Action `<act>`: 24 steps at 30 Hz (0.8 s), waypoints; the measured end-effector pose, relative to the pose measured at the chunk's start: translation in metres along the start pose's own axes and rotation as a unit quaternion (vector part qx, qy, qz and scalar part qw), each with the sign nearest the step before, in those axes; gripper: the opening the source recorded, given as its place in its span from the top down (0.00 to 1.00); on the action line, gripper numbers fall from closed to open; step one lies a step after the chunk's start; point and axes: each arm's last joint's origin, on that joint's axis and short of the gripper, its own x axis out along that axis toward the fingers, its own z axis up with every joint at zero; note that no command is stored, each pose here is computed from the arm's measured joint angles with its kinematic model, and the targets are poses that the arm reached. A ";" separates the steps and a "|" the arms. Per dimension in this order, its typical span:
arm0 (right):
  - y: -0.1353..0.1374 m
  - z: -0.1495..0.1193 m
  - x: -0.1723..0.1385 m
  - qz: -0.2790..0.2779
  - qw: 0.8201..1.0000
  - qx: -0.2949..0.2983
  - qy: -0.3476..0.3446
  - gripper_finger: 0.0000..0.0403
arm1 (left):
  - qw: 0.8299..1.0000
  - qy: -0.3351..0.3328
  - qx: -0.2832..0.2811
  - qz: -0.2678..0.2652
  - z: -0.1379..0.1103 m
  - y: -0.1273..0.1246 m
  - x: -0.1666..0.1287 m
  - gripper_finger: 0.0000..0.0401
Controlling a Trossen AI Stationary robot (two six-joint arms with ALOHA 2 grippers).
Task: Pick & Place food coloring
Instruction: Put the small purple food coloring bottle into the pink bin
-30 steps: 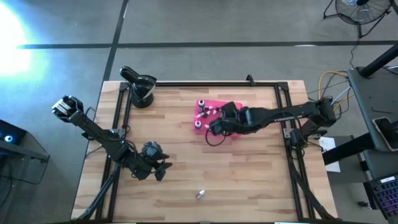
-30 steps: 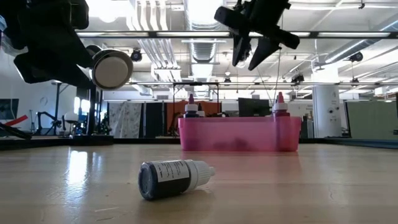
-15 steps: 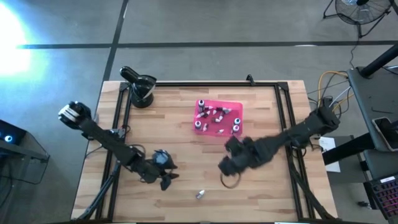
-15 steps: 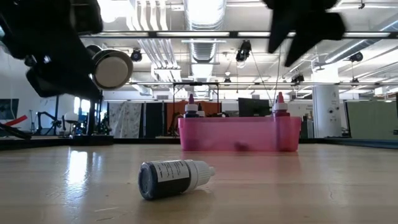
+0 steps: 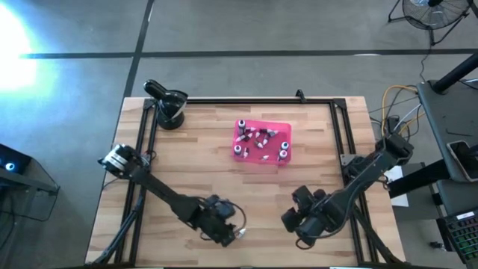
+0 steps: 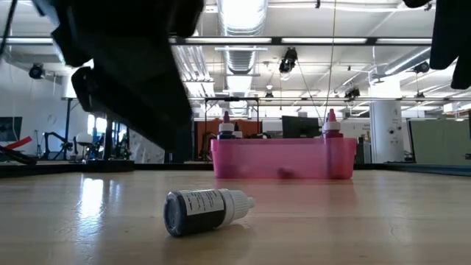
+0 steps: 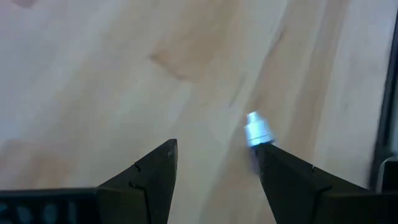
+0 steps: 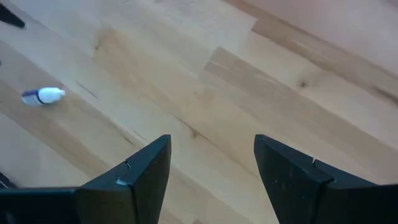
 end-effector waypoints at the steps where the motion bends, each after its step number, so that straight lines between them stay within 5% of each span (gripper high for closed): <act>1: -0.001 -0.001 0.000 -0.001 1.000 -0.009 -0.001 0.44 | 1.000 0.003 -0.006 0.000 0.002 -0.006 0.003 0.52; 12: -0.004 -0.013 -0.005 0.003 0.998 -0.065 -0.016 0.44 | 0.995 0.078 -0.026 0.057 0.007 -0.047 0.052 0.52; 24: -0.015 -0.026 -0.009 -0.014 0.994 -0.103 -0.025 0.44 | 0.988 0.100 -0.049 0.110 0.013 -0.052 0.065 0.58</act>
